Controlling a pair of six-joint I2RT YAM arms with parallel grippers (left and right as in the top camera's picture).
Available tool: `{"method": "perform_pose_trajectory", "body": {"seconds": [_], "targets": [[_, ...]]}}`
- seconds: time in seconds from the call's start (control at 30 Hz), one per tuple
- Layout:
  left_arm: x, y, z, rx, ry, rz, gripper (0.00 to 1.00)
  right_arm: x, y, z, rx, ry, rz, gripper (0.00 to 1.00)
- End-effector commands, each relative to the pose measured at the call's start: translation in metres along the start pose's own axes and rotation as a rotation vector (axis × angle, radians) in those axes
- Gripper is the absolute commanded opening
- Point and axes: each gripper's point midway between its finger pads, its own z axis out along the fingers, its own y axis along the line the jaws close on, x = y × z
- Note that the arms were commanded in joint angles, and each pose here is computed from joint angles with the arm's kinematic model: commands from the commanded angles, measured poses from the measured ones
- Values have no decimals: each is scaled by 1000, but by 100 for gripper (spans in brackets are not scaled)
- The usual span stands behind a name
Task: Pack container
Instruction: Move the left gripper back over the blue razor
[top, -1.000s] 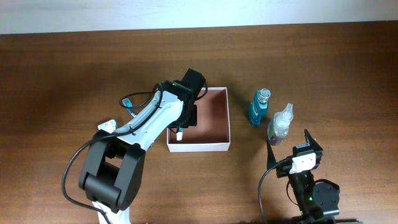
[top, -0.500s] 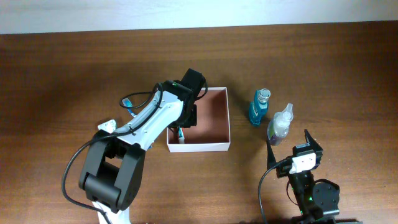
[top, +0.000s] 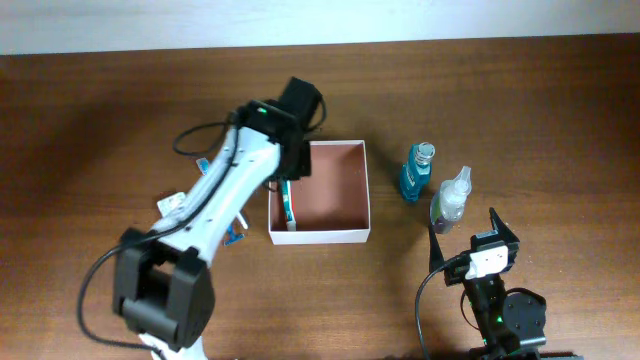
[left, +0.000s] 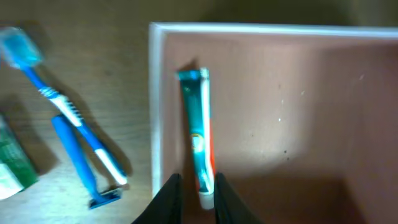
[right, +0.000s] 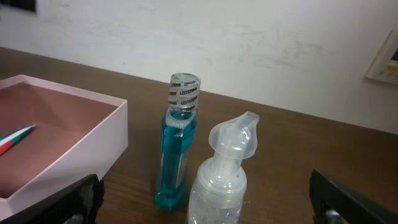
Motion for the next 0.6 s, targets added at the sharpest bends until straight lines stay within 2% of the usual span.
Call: {"method": "perform_pose_trajectory", "body": {"seconds": [0.0,0.17,0.23,0.37,0.47,0.5,0.53,0.57], "targets": [[-10,30,-28,10,-34,-65,18,2,1,0,1,4,-4,98],[-5,74,-20,-43,32,-156,8,2,1,0,1,4,-3,98],[-1,89,-13,-60,58,-189,1,2,1,0,1,4,-4,98],[13,104,5,-23,133,-253,1,2,1,0,1,4,-3,99],[29,120,23,-17,192,-309,1,2,1,0,1,4,-4,98],[35,126,28,-24,208,-322,8,2,1,0,1,4,-4,98],[39,130,32,-29,221,-332,19,2,1,0,1,4,-3,98],[44,134,35,-34,233,-341,23,2,1,0,1,4,-3,98]]}}
